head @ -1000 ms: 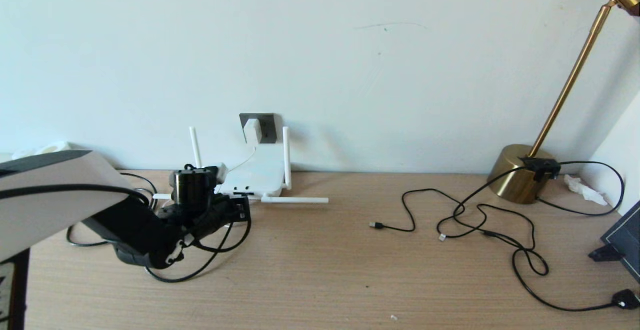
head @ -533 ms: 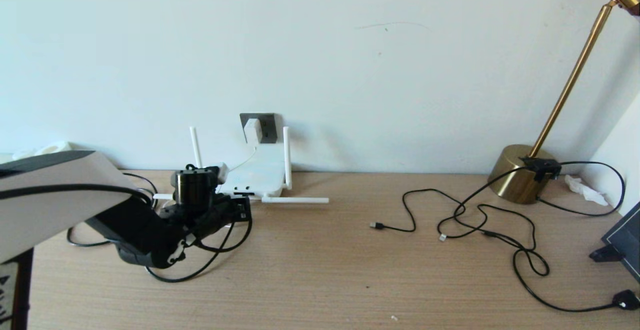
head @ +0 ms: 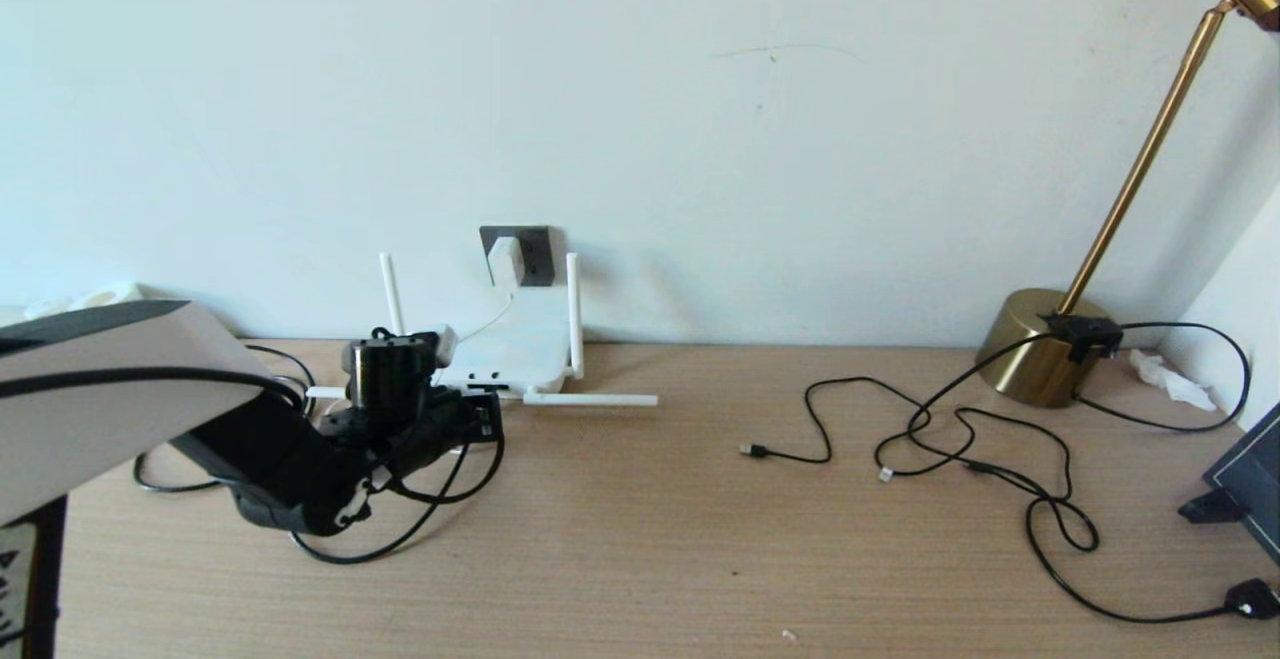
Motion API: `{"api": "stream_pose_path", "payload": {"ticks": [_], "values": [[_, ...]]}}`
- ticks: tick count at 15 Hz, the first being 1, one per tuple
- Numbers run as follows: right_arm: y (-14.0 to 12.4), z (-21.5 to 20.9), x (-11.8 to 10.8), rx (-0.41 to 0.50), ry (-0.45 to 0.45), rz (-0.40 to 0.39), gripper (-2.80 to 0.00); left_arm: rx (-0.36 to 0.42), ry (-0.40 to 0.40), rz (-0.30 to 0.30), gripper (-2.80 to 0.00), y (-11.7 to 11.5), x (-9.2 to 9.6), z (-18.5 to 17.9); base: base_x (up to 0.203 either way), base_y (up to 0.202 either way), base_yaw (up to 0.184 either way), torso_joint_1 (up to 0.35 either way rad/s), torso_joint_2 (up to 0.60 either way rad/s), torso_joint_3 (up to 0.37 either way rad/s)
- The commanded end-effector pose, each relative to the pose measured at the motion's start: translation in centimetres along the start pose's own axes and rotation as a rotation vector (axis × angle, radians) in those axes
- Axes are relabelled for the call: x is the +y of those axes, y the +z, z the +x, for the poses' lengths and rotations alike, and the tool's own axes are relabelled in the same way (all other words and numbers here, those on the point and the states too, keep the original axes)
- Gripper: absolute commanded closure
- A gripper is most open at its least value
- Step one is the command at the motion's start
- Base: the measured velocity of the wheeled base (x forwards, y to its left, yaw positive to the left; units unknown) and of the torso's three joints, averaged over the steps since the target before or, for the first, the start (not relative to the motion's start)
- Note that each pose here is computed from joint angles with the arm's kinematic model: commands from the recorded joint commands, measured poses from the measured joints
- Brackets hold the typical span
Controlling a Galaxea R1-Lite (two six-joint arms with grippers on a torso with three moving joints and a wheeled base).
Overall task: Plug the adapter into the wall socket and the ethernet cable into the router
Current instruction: Plug cable into router interface
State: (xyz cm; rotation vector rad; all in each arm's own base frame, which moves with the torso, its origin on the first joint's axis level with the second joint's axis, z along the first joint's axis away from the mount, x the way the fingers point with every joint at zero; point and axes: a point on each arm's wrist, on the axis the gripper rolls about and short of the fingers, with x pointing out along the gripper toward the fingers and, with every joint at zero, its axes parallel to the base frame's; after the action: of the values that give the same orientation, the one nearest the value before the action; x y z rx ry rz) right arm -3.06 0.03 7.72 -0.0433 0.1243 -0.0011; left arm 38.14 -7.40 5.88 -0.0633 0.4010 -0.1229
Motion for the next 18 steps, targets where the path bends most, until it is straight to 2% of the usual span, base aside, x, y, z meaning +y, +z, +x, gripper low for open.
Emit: {"api": "stream_pose_path", "payload": {"ticks": [1, 18], "values": [[0.03, 0.0, 0.0, 0.001, 0.001, 0.0, 0.0, -0.015, -0.002, -0.001, 0.0, 0.33, -0.06, -0.03, 0.0, 0.0, 0.0, 0.0, 0.0, 0.0], [0.03, 0.0, 0.0, 0.001, 0.001, 0.0, 0.0, -0.027, -0.007, -0.002, 0.0, 0.62, -0.48, 0.71, 0.0, 0.0, 0.0, 0.0, 0.0, 0.0]]}}
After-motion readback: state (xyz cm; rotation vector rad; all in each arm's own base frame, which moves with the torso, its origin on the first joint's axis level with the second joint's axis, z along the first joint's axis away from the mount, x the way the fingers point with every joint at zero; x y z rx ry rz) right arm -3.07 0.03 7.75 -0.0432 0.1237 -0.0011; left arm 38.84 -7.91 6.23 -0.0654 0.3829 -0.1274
